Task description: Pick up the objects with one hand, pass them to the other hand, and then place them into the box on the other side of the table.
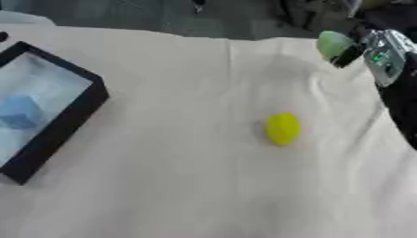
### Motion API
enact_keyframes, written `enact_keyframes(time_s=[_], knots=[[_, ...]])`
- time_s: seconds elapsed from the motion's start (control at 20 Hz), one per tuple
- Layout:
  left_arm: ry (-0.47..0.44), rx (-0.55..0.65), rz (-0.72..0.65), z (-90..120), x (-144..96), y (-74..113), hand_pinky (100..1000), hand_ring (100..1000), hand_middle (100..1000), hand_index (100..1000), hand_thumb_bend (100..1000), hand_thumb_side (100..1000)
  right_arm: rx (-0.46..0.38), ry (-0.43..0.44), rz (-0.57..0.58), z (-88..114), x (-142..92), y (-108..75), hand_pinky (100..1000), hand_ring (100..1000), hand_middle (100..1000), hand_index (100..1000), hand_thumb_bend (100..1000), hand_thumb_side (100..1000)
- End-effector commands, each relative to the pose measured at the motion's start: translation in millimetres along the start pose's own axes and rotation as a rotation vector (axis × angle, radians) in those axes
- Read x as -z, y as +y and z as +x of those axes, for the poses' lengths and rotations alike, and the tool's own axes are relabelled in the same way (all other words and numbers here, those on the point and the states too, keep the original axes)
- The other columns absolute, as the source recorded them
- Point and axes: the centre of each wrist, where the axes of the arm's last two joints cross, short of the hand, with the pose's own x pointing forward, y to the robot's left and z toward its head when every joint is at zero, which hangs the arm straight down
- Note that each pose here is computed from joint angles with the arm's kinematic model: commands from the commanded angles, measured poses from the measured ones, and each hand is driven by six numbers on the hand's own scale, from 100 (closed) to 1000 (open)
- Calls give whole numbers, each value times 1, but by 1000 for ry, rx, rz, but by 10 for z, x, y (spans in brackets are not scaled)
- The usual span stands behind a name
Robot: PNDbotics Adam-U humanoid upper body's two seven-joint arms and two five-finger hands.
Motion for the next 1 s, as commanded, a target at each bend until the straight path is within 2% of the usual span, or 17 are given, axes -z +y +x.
enact_keyframes(time_s=[0.05, 0.5, 0.7, 0.75, 0.8, 1.0], knots=[[-37, 11, 2, 103, 62, 53, 853, 1000, 998, 825, 157, 657, 55, -116, -51, 62, -82, -232, 785, 614, 460, 600, 100, 100], [-49, 10, -30, 140, 74, 4, 852, 1000, 997, 827, 164, 634, 139, -393, -3, 431, -276, -60, 752, 578, 428, 582, 100, 100], [-50, 17, -60, 157, 80, -33, 851, 1000, 996, 827, 160, 628, 178, -480, -27, 602, -379, 3, 738, 563, 415, 576, 100, 100], [-50, 20, -72, 166, 83, -49, 851, 1000, 994, 827, 183, 601, 185, -502, -29, 644, -409, 22, 736, 561, 414, 576, 100, 100], [-48, 22, -88, 173, 85, -67, 851, 1000, 996, 828, 157, 632, 189, -523, -29, 684, -438, 43, 735, 560, 414, 576, 100, 100], [-18, 27, -167, 189, 89, -148, 849, 1000, 986, 824, 151, 644, 201, -587, -30, 802, -548, 119, 730, 556, 412, 576, 100, 100]])
